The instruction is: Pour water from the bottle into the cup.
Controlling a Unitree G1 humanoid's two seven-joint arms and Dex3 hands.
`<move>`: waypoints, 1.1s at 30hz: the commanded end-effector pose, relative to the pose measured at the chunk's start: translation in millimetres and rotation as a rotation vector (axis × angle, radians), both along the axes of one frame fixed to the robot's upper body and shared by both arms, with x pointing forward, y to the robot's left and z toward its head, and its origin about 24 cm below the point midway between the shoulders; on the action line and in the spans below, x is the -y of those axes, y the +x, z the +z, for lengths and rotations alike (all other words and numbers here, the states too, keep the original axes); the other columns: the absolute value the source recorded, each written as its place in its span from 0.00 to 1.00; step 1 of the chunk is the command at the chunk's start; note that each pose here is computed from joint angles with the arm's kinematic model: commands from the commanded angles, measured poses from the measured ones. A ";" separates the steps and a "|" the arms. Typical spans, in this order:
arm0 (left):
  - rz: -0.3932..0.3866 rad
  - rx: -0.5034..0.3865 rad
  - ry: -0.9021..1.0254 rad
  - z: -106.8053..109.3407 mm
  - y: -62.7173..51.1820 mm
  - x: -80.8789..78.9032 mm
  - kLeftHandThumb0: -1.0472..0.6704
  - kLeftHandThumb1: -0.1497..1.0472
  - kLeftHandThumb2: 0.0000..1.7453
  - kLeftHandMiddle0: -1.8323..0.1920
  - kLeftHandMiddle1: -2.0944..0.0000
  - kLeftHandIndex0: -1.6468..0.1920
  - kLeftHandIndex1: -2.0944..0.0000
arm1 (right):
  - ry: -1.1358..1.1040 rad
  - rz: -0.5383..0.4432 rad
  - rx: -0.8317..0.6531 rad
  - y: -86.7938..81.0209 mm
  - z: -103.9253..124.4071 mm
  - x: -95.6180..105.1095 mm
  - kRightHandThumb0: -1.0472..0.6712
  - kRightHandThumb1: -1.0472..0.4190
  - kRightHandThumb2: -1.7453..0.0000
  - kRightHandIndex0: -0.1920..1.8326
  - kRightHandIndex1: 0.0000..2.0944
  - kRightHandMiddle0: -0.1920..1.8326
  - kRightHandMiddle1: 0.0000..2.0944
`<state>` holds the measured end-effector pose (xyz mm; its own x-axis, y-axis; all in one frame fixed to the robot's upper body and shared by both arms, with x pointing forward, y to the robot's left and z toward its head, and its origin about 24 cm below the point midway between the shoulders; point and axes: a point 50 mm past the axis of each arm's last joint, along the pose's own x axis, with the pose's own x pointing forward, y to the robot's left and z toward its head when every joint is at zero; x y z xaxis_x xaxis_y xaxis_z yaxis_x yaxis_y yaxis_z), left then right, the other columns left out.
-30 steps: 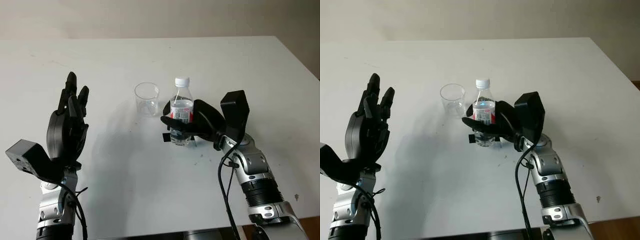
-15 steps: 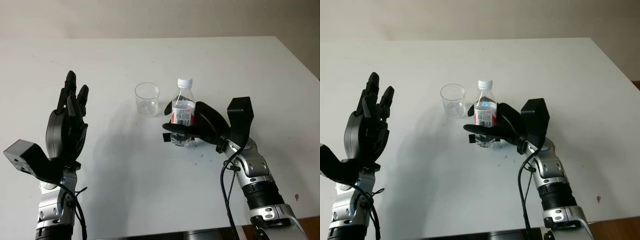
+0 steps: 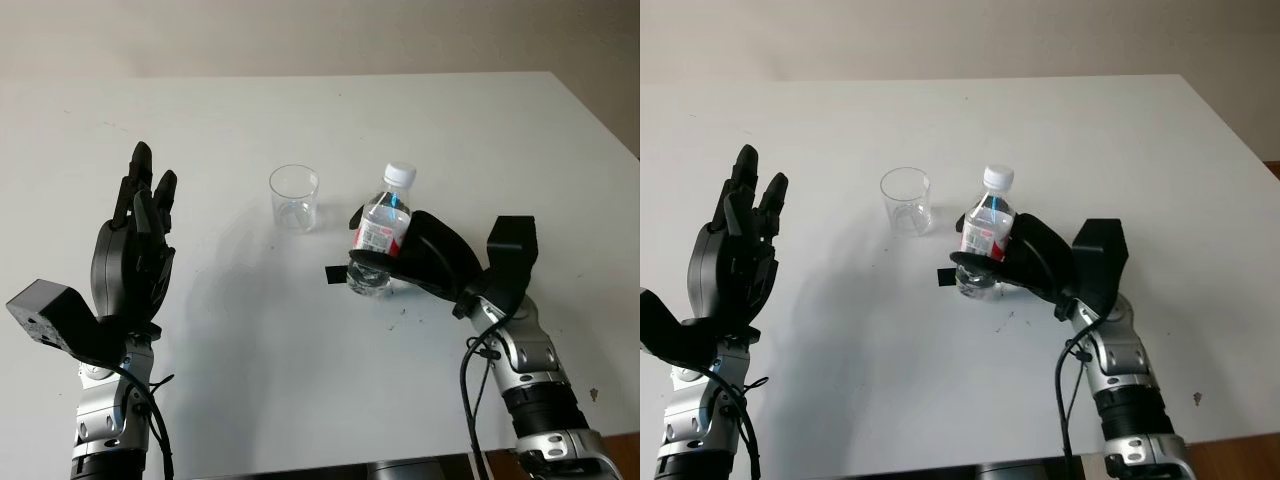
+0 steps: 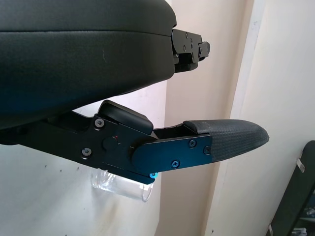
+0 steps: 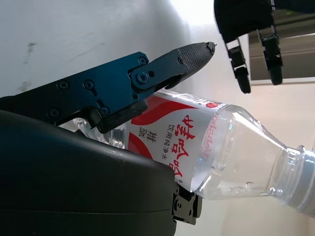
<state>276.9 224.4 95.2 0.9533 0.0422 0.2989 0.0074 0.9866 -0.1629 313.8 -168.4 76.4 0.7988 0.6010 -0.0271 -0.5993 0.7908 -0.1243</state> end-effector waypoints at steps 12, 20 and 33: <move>-0.004 0.007 0.006 1.4 0.8 1.6 0.11 1.00 0.33 1.00 0.78 0.88 1.00 | -0.140 0.031 0.131 -10.5 12.9 5.1 0.20 0.03 0.97 0.00 0.33 0.00 0.45; -0.003 0.010 0.011 2.4 2.3 1.9 0.11 1.00 0.33 1.00 0.78 0.88 1.00 | -0.186 0.095 0.121 -9.3 11.9 4.1 0.09 0.05 0.97 0.00 0.00 0.00 0.00; -0.005 0.003 0.008 0.5 1.2 0.2 0.11 1.00 0.32 1.00 0.78 0.88 1.00 | -0.197 -0.054 0.162 -13.6 4.2 15.8 0.00 0.01 0.96 0.00 0.00 0.00 0.00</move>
